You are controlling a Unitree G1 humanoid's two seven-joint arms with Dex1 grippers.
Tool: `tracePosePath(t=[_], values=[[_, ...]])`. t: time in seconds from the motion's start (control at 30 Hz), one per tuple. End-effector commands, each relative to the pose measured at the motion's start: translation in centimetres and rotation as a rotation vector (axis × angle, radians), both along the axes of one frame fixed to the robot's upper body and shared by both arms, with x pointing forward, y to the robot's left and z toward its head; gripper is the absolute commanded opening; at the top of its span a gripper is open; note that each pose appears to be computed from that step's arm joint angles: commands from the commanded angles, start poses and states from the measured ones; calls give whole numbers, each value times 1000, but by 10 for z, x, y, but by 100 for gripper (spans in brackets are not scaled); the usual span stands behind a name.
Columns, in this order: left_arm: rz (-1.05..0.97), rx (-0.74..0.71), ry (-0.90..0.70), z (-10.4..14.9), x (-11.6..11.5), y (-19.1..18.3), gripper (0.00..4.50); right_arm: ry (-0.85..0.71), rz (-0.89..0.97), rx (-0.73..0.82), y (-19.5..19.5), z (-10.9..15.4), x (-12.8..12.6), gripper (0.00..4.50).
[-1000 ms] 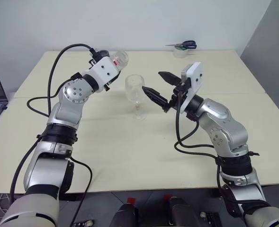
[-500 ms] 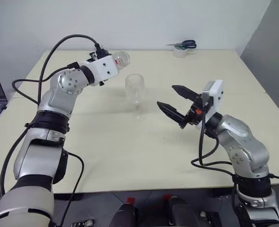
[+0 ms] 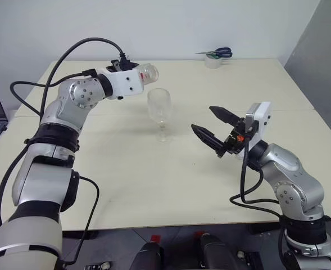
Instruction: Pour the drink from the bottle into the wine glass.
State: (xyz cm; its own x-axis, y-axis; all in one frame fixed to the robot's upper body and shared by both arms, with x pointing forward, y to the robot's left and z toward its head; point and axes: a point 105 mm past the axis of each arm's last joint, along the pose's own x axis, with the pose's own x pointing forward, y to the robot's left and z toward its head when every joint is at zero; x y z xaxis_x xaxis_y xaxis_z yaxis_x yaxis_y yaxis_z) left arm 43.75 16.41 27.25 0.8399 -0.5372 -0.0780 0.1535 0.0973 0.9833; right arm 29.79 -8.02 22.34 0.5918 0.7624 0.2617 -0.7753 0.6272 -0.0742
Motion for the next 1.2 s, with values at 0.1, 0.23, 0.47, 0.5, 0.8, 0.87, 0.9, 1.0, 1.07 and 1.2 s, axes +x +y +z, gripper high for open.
tracePosePath(t=[0.1, 0.23, 0.47, 0.5, 0.8, 0.87, 0.9, 1.0, 1.07, 1.2], values=[[-10, 48, -125, 29, -4, -1, 182, -75, 0, 48, 4, 21, -7, 450], [-6, 79, -143, 31, -3, 1, 182, -77, -1, 52, 5, 23, -7, 450], [-7, 137, -174, 32, -2, 2, 182, -78, -8, 52, 5, 23, -6, 450], [-5, 151, -179, 33, -2, 2, 182, -77, -8, 52, 5, 23, -6, 450], [-3, 201, -201, 33, -1, 4, 182, -76, -17, 45, 2, 20, -5, 450], [-4, 210, -206, 33, -1, 4, 182, -77, -19, 44, 2, 19, -4, 450], [-4, 215, -208, 33, -1, 4, 182, -77, -20, 44, 2, 19, -4, 450], [-1, 223, -210, 33, 0, 5, 182, -78, -21, 42, 2, 19, -3, 450], [3, 230, -213, 34, 0, 7, 182, -79, -20, 41, 3, 20, -3, 450], [6, 242, -216, 35, 0, 8, 182, -79, -17, 41, 3, 20, -3, 450]])
